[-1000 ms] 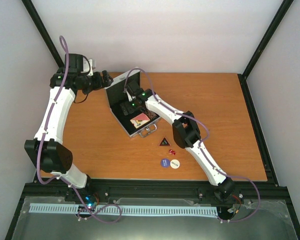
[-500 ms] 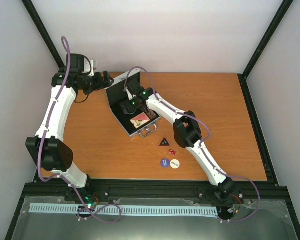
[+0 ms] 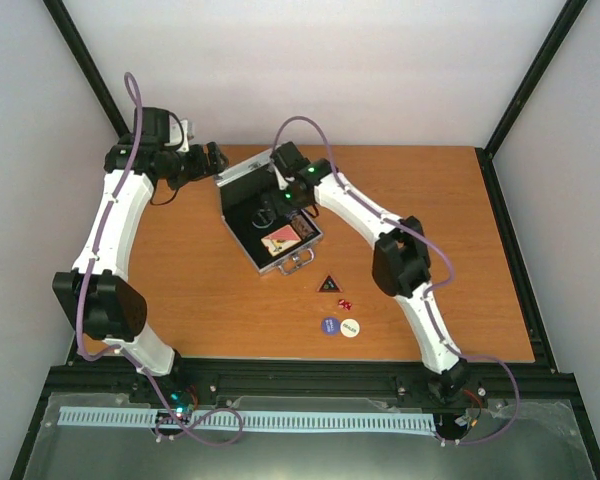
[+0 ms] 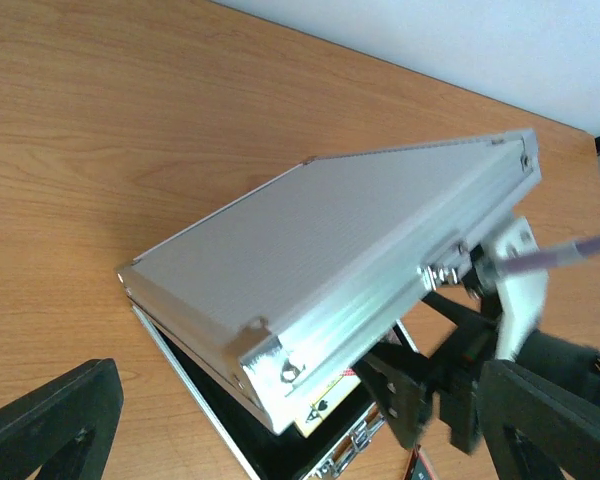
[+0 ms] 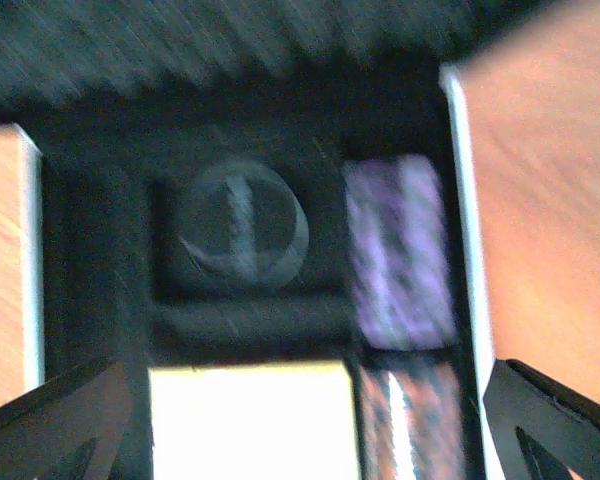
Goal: Pack up texas hold em set
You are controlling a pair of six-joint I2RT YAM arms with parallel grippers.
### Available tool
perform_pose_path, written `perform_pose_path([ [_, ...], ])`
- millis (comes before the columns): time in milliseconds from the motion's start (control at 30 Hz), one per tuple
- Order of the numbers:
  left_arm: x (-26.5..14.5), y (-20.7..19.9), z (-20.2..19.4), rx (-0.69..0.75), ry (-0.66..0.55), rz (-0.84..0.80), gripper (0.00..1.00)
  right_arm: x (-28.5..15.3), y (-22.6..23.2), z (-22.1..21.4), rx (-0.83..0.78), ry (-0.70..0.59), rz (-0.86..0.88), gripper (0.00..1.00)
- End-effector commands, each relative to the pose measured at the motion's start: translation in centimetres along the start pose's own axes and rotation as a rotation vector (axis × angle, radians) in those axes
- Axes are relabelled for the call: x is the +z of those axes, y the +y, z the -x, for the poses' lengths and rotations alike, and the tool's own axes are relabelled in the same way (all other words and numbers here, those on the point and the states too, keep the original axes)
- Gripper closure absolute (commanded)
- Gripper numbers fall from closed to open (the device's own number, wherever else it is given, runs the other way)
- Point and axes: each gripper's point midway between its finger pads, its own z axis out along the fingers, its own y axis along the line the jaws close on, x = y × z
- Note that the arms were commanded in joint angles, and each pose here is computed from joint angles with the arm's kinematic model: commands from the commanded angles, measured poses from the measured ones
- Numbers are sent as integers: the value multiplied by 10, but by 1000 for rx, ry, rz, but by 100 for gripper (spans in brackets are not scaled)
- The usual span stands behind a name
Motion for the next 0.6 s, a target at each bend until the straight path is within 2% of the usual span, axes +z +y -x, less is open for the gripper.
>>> perform_pose_path([
  [0,-6,-10,11,12,-27,-26,0,-47,-35,-49,1,123,-141,0],
  [100,-5,-9,12,11,-29,-27,0,-58,-43,-89,2,188,-162,0],
  [167,-5,-10,12,11,-30,-28,0,-63,-42,-92,8,173,-156,0],
  [567,-11,-14,12,15,-38,-41,0,-32,-29,-20,-16,78,-132,0],
])
